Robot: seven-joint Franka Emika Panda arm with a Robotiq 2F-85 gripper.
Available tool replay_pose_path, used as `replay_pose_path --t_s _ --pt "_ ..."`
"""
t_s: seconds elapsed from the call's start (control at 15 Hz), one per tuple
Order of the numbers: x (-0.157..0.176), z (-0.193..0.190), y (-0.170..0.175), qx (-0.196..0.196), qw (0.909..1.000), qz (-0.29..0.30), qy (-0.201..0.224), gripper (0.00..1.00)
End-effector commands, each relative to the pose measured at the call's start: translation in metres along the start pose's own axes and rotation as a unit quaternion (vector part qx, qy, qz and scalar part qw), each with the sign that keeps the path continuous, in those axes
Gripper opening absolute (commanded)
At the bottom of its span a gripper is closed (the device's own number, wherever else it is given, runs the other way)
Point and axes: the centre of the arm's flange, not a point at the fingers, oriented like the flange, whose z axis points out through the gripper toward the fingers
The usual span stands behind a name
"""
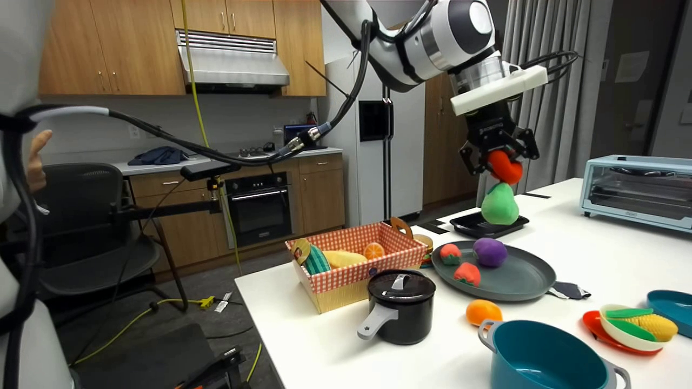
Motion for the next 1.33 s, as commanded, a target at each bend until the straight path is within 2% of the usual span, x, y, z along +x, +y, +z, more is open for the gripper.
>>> replay_pose_path --t_s 0.0,0.6,0.67,1.27 --pt "0.013 0.007 0.02 0.022 0.9996 0.012 -0.008 0.26" --pt "0.019 0.022 0.021 0.03 0.999 0.016 -0.03 0.94" --pt "0.018 0.023 0.02 0.03 0.9989 0.016 -0.032 0.98" --pt "0.011 0.018 0.007 0.04 0.9986 0.014 -0.034 1.0"
